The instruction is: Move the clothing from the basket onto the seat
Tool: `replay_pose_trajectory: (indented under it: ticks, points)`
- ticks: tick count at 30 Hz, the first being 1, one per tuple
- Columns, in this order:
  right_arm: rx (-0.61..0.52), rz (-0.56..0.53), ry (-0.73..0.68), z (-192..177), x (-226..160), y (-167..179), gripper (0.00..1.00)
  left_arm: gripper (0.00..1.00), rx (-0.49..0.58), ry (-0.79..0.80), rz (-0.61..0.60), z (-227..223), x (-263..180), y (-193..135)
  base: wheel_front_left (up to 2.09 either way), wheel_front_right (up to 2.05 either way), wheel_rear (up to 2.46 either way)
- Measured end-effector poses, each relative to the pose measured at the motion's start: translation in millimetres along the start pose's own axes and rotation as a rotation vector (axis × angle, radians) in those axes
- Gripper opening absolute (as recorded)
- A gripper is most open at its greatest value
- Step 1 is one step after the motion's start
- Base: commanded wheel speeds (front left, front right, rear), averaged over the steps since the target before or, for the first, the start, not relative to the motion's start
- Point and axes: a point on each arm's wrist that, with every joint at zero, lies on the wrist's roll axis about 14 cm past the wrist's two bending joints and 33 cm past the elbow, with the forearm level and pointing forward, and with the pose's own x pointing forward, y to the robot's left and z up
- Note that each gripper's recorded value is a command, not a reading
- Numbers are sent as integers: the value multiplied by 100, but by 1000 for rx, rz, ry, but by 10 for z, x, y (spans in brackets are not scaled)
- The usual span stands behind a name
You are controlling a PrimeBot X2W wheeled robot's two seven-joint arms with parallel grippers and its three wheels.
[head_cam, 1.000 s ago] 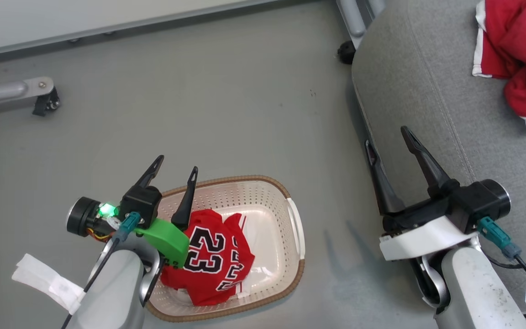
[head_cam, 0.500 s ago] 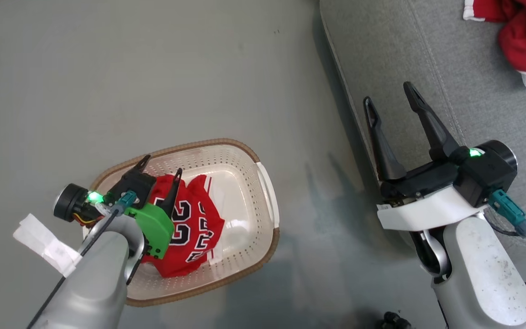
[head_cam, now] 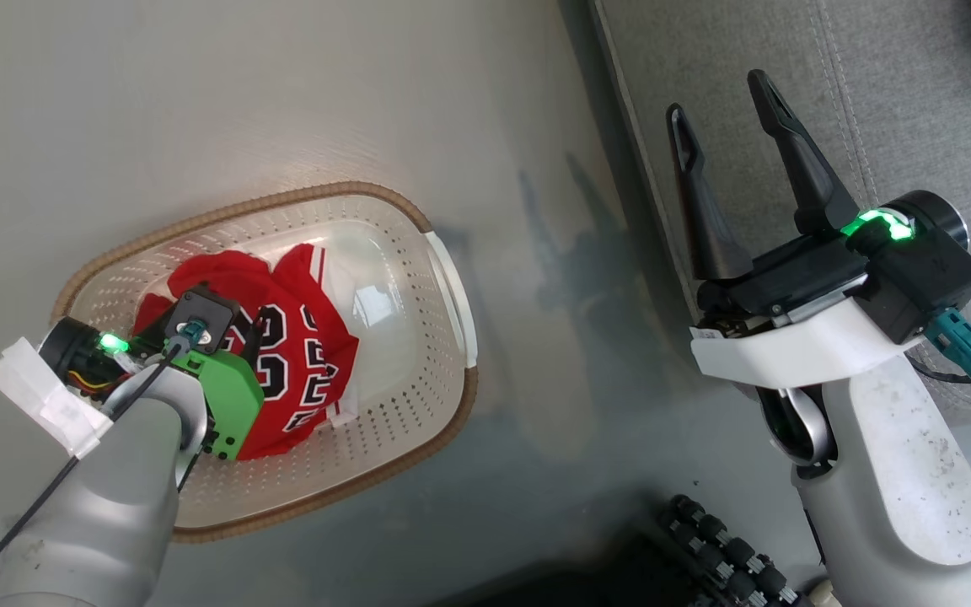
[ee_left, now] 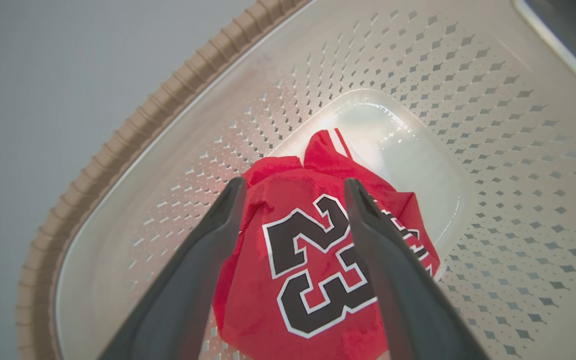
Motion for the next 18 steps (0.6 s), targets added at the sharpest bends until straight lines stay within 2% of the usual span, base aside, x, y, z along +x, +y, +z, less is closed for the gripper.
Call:
replay_pose_trajectory:
  ticks: [18]
  points:
    - [-22, -52, 116, -549, -34, -237, 100, 100, 43, 214, -42, -600, 575, 133, 0, 0, 0]
